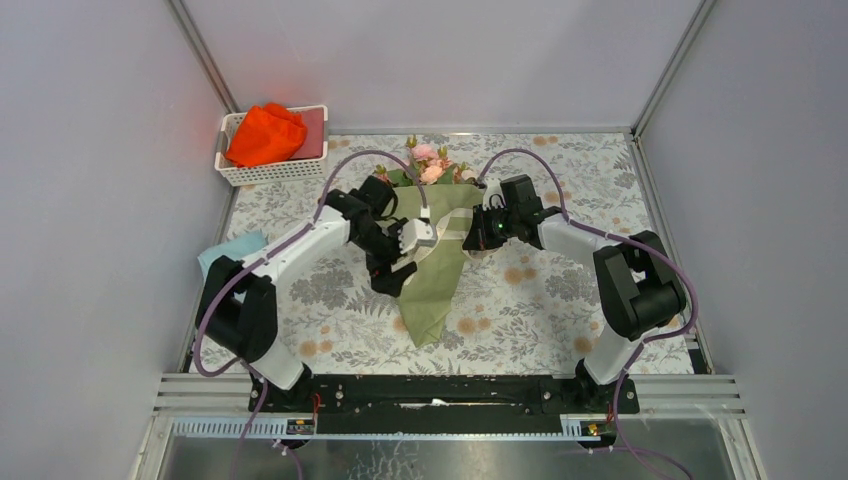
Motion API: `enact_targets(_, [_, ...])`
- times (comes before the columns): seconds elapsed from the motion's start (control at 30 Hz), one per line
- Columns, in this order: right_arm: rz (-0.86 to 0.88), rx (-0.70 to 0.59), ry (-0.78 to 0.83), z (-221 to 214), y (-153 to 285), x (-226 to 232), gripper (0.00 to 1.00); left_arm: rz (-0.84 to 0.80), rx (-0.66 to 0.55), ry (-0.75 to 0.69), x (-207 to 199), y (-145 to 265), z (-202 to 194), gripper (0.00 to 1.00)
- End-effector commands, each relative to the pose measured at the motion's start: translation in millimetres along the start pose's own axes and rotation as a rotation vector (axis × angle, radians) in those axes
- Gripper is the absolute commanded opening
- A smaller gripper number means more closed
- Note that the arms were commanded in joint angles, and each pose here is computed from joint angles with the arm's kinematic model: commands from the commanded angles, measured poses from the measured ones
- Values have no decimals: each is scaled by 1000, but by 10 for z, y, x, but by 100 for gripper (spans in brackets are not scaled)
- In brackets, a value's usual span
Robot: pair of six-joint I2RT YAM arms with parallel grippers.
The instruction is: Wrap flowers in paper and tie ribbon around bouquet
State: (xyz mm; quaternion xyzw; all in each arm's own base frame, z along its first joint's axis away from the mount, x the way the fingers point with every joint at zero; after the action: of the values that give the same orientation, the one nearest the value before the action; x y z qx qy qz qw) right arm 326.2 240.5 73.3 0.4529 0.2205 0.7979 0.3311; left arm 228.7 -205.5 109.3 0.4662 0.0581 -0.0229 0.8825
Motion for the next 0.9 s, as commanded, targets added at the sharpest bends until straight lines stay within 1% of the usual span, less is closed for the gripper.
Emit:
enact_targets(0.0, [21, -24, 32, 140, 12, 92, 0, 68, -84, 79, 383, 300, -28, 99])
enact_targets(0.03, [20, -24, 32, 137, 11, 89, 0, 102, -105, 160, 542, 336, -70, 98])
enact_targets(0.07, [21, -24, 32, 137, 12, 91, 0, 135, -114, 242, 719, 358, -147, 94])
enact_targets(0.1, [19, -23, 31, 131, 10, 84, 0, 156, -110, 316, 861, 363, -220, 85])
enact_targets(0.17, [16, -22, 33, 129, 10, 79, 0, 119, -82, 417, 954, 261, -350, 61])
enact_targets(0.2, [15, -21, 33, 124, 10, 75, 0, 79, -77, 439, 921, 197, -379, 56])
enact_targets(0.27, [8, -19, 35, 116, 11, 61, 0, 13, -107, 453, 842, 116, -356, 55])
enact_targets(0.4, [6, -14, 37, 105, 12, 55, 0, -3, -121, 502, 856, 33, -362, 62])
enact_targets(0.47, [5, -14, 37, 105, 12, 53, 0, -12, -115, 525, 860, -17, -392, 62])
enact_targets(0.6, [6, -15, 38, 107, 12, 55, 0, -40, -102, 545, 817, -105, -434, 54])
enact_targets(0.7, [4, -15, 38, 105, 12, 52, 0, -61, -83, 529, 735, -157, -438, 53])
enact_targets(0.8, [5, -15, 37, 105, 12, 53, 0, -52, -38, 502, 687, -225, -477, 54])
enact_targets(0.87, [5, -15, 40, 107, 14, 55, 0, -53, -36, 499, 682, -246, -473, 53])
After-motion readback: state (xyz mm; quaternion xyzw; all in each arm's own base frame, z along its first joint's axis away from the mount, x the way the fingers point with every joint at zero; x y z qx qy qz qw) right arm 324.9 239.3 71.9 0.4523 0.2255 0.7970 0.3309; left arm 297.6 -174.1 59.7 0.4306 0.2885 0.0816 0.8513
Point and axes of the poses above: each gripper's point midway between its finger pads, its own y axis back along the fingers, its own x axis along the line the jaws close on, z = x × y, the point moved 1 cm from there along y, back along the fingers, and after that the axes turned 8 degrees about -y, right-handed, at the moved point
